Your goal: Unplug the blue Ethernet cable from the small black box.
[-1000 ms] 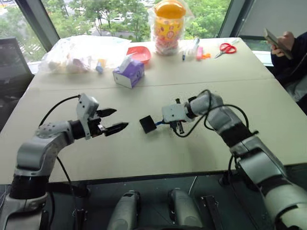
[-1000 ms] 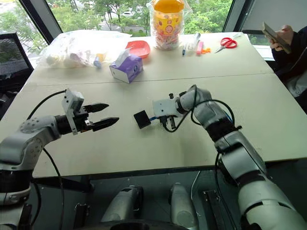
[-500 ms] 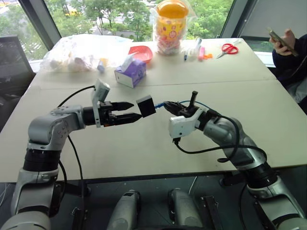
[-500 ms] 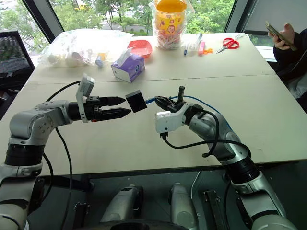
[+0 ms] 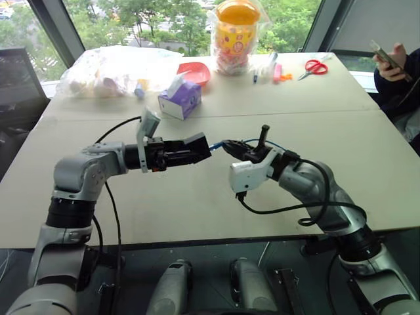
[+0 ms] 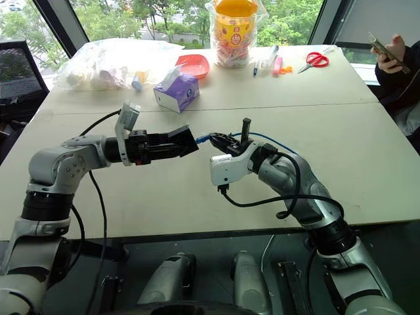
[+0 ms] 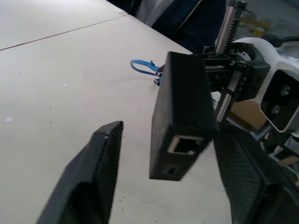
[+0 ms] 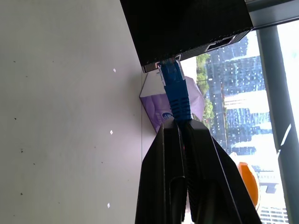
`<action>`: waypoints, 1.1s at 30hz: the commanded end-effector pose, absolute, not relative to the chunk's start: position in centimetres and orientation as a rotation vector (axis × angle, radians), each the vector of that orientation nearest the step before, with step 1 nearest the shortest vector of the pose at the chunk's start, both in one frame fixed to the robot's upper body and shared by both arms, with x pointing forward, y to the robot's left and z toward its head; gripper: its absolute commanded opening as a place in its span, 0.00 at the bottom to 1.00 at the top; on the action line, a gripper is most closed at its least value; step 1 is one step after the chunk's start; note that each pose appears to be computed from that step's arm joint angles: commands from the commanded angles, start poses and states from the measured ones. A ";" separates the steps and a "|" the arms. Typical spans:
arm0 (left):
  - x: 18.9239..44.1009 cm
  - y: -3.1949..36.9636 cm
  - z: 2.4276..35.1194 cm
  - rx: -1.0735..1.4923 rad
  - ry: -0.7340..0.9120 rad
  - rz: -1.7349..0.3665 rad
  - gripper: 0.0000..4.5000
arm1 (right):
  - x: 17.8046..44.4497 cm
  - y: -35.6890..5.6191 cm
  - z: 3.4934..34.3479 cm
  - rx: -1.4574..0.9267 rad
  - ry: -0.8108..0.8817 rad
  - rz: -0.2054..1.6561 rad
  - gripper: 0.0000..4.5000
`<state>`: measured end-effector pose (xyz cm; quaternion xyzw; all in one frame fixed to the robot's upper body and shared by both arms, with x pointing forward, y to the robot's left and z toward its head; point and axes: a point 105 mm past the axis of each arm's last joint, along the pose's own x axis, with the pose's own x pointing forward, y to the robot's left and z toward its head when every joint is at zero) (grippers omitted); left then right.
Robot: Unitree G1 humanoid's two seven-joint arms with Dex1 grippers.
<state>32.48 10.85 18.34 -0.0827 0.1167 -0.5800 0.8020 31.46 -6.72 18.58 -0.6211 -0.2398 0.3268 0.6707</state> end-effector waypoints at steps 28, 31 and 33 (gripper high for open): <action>32.0 9.8 19.8 0.012 0.172 -1.365 0.11 | 30.7 -5.5 21.9 -0.281 0.339 1.310 0.97; 31.4 9.7 19.8 0.023 0.177 -1.392 0.11 | 31.3 -5.3 21.7 -0.301 0.355 1.322 0.97; 31.0 9.8 19.7 0.033 0.189 -1.408 0.11 | 31.6 -5.3 21.6 -0.329 0.359 1.330 0.97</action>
